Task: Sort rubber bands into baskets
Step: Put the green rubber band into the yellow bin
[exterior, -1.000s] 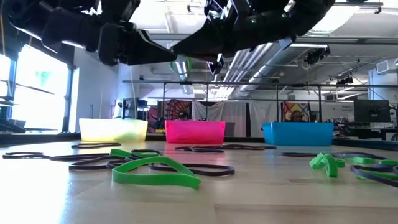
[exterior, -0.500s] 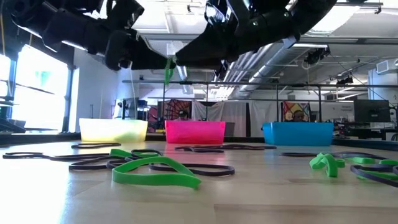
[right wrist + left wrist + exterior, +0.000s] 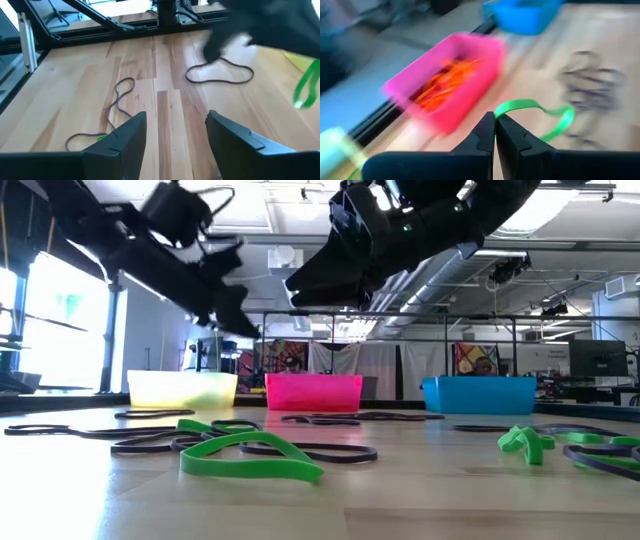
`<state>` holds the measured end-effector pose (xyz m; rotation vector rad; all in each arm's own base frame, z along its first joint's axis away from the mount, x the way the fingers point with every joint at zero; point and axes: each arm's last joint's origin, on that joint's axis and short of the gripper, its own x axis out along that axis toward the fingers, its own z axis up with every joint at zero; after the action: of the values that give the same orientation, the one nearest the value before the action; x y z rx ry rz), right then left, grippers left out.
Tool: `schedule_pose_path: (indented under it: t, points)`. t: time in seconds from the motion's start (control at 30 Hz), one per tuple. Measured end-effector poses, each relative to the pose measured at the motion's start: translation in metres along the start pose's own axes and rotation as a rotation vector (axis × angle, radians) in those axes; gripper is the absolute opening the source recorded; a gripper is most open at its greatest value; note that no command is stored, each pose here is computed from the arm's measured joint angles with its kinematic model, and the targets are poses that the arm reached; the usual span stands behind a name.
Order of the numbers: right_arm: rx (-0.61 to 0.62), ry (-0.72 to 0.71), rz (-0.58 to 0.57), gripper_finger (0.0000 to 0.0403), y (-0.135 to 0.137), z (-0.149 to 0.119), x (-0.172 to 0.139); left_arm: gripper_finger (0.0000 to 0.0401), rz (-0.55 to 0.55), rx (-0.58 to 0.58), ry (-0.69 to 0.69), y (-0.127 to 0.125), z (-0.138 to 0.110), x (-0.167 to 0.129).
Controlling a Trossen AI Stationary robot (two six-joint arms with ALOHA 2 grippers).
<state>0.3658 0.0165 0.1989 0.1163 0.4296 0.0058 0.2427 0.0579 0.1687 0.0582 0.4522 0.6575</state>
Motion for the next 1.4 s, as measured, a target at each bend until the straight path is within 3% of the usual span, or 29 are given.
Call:
schedule_pose_path:
  t: [0.17, 0.43, 0.6, 0.8, 1.17, 1.4]
  points:
    - [0.0, 0.014, -0.002, 0.0195, 0.0, -0.001, 0.0, 0.0001, 0.182, -0.102, 0.087, 0.039, -0.008, 0.014]
    - [-0.001, 0.015, -0.003, 0.0195, 0.0, -0.001, 0.0, 0.0001, 0.427, -0.229, 0.096, 0.083, -0.012, 0.022]
    - [-0.006, 0.015, -0.003, 0.0194, 0.0, -0.001, 0.0, 0.0001, 0.519, -0.306, 0.101, 0.104, -0.017, 0.023]
    - [-0.008, 0.015, -0.006, 0.0194, 0.0, -0.001, 0.0, 0.0001, 0.579, -0.333, 0.135, 0.124, -0.023, 0.023]
    - [-0.035, 0.013, -0.025, 0.0194, -0.001, -0.001, 0.0, 0.0002, 0.598, -0.359, 0.322, 0.146, -0.054, 0.031]
    - [-0.027, 0.011, -0.049, 0.0194, -0.002, -0.001, 0.0, 0.0052, 0.571, -0.318, 0.282, 0.144, -0.052, 0.037]
